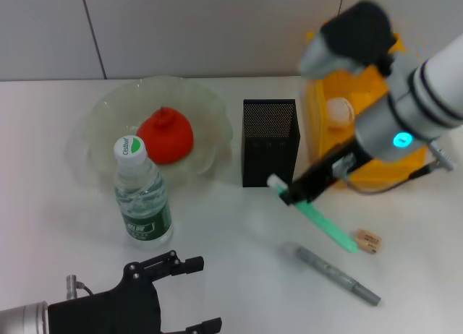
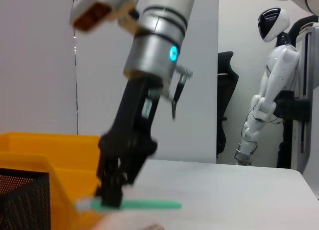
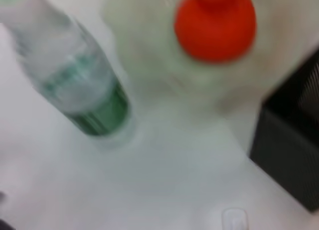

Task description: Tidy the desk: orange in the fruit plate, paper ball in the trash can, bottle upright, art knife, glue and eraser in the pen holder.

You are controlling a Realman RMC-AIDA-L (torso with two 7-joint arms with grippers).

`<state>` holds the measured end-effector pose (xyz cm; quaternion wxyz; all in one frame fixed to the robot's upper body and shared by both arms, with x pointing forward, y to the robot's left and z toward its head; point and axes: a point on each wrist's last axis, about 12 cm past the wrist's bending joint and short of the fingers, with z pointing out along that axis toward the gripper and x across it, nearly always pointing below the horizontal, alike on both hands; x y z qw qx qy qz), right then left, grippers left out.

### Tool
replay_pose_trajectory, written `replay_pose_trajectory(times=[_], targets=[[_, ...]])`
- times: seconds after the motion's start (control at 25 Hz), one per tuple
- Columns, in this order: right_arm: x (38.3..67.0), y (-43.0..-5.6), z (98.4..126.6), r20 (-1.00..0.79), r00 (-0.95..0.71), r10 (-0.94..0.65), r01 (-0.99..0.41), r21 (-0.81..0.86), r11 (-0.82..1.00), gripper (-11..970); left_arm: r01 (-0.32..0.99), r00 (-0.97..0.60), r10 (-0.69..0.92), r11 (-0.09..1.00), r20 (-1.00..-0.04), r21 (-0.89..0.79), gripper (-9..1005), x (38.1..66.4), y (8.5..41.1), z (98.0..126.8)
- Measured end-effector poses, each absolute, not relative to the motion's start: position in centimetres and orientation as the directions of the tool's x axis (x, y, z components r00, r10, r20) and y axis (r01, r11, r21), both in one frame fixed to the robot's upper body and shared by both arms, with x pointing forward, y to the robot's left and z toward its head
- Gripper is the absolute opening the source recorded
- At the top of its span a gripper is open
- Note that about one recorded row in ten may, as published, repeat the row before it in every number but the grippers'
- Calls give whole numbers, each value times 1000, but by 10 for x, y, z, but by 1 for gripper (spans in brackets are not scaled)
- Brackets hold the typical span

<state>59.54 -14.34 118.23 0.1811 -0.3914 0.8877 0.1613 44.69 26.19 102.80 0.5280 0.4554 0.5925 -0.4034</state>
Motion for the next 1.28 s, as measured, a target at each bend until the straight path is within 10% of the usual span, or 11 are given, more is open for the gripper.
replay_pose_trajectory(times=[0.56,1.28], targets=[[598,-196,1249,-863,-337,-377,-794,45,606,181,968,-25,114,252,-993,5,809,451,260,1030],[615,-202,1163,-992,16,-125,-831,-83,551,194,965,-47,117,263,-992,-15,809,451,259,1027]])
